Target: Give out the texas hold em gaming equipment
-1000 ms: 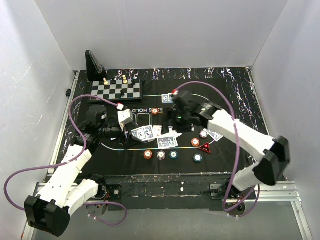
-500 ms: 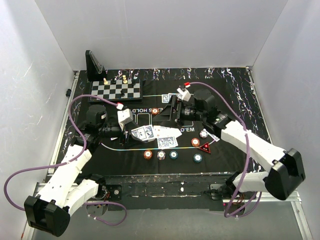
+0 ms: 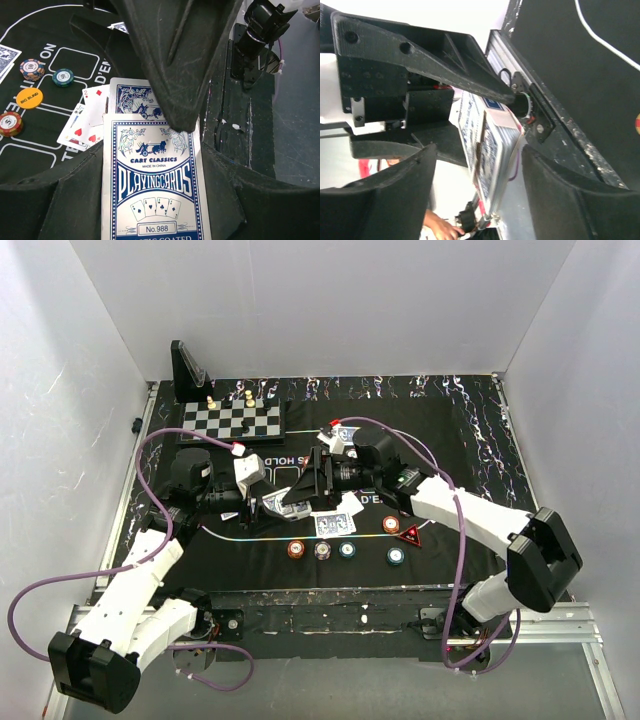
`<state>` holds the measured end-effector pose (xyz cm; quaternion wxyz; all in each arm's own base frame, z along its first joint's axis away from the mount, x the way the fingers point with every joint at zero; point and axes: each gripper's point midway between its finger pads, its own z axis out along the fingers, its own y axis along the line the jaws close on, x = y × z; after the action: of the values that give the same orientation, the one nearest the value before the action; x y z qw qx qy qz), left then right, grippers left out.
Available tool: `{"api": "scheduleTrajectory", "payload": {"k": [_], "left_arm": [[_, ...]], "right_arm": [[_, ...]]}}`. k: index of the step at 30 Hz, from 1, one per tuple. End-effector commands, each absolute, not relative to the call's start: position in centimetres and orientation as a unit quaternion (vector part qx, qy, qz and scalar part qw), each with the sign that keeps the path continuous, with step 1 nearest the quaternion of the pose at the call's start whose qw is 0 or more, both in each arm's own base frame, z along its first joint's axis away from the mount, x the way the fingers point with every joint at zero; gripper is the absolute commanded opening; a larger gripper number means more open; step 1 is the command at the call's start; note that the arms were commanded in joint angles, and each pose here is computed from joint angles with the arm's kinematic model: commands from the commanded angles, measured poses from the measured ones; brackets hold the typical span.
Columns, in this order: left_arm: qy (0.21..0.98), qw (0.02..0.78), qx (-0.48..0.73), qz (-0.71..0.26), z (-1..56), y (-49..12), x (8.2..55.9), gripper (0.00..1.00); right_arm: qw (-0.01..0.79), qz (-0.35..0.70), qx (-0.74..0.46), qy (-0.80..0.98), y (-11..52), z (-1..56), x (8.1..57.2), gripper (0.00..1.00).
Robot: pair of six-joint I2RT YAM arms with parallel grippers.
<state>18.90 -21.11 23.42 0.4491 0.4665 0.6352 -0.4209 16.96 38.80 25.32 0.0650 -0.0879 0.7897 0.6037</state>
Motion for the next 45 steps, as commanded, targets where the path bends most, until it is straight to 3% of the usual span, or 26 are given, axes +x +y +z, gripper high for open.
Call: {"api": "scheduleTrajectory", "payload": {"k": [1,5,8,15,20,27,29,38,45], "left_arm": [[0.613,0.479,0.477,-0.41,25.6,-21.3,19.4,0.32],[0.612,0.476,0.486,-0.404,25.0,-21.1,19.3,0.34],[0.611,0.477,0.495,-0.391,24.7,-20.8,19.2,0.39],[0.632,0.461,0.511,-0.355,22.8,-20.1,19.9,0.44],[0.635,0.434,0.536,-0.348,21.2,-19.6,19.2,0.4],[0.637,0.405,0.561,-0.339,18.5,-18.7,17.7,0.29],[0.637,0.409,0.561,-0.335,18.0,-18.4,17.5,0.27],[0.649,0.401,0.55,-0.34,14.6,-14.4,17.6,0.25],[0.618,0.403,0.576,-0.352,11.2,-14.6,17.5,0.29]], "right_arm": [[0.069,0.641,-0.116,0.756,40.6,28.7,16.6,0.67],[0.055,0.639,-0.112,0.759,41.3,27.9,16.4,0.38],[0.051,0.637,-0.11,0.761,41.4,27.6,16.4,0.26],[0.046,0.629,-0.114,0.768,41.9,27.4,16.3,0.22],[0.036,0.624,-0.114,0.772,42.1,27.0,16.1,0.35],[0.029,0.602,-0.128,0.788,41.5,26.3,15.6,0.71],[0.034,0.585,-0.129,0.8,40.6,25.8,15.5,0.78],[0.129,0.522,-0.063,0.841,32.1,25.0,18.6,0.85],[0.126,0.505,-0.014,0.854,29.0,22.5,19.5,0.85]]}}
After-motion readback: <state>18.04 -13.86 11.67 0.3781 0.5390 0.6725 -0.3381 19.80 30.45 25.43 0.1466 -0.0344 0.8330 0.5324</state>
